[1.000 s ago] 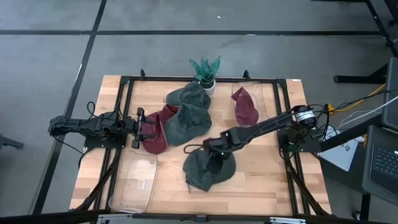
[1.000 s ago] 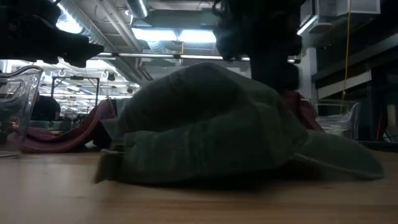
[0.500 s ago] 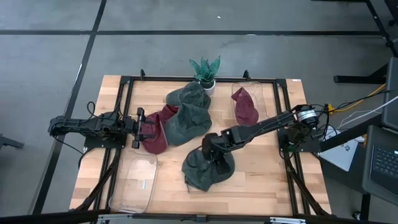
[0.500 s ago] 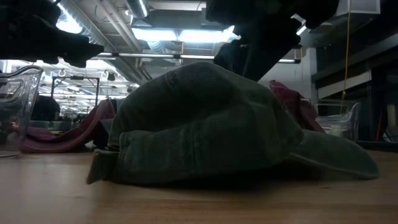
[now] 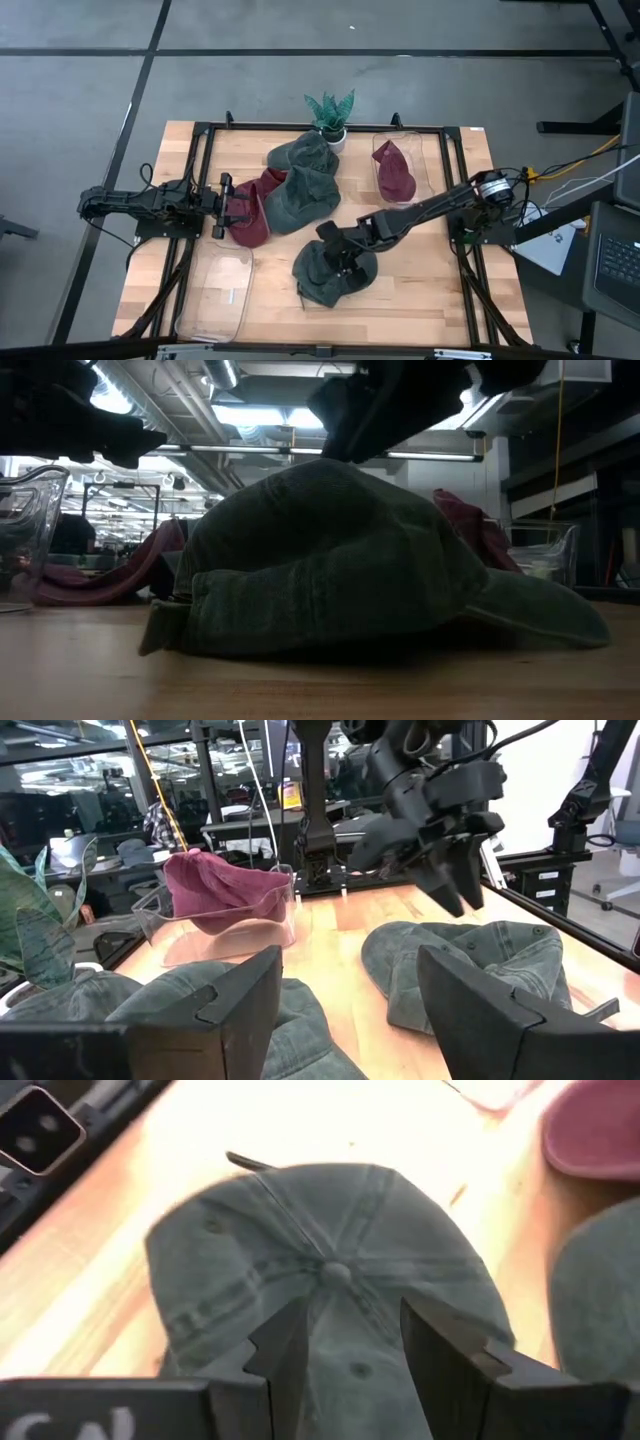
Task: Pick & Place hat
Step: Put the bottom gray cap into the bottom left transparent bin
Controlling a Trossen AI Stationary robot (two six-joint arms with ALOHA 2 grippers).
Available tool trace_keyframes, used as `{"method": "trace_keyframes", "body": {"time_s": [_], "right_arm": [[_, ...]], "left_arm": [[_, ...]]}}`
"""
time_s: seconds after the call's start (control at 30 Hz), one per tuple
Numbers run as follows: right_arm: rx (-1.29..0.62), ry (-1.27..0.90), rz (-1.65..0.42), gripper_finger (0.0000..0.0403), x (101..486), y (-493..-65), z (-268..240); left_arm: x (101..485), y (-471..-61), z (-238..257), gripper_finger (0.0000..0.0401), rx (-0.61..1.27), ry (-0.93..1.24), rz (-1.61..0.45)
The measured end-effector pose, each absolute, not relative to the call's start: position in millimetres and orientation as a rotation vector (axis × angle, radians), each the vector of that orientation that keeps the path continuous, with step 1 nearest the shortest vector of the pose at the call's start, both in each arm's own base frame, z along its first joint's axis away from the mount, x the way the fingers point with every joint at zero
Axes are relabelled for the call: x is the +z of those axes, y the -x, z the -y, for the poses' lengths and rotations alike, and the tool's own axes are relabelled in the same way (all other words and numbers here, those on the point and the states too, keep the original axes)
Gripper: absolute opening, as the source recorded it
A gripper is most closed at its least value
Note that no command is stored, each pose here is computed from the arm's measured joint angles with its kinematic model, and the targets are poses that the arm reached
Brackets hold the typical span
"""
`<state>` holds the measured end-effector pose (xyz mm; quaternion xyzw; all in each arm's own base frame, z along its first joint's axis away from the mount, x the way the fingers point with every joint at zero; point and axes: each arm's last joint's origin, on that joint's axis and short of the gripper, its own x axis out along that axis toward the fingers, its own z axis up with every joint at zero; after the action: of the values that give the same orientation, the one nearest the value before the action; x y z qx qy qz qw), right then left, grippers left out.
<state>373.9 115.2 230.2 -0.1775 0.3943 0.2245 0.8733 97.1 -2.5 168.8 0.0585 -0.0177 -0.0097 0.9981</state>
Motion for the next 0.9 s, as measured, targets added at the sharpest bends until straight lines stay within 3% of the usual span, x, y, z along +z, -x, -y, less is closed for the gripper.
{"method": "trace_keyframes", "body": {"time_s": [0.67,0.9], "right_arm": [[0.507,0.341,-1.006,0.0159,181.4,-378.3,-127.3],[0.408,0.424,-1.021,0.0203,170.9,-382.6,-124.8]], "left_arm": [[168.8,-97.1,2.5,0.023,-0.019,-0.117,0.035],[168.7,-97.1,2.6,0.0229,-0.02,-0.117,0.034]]}}
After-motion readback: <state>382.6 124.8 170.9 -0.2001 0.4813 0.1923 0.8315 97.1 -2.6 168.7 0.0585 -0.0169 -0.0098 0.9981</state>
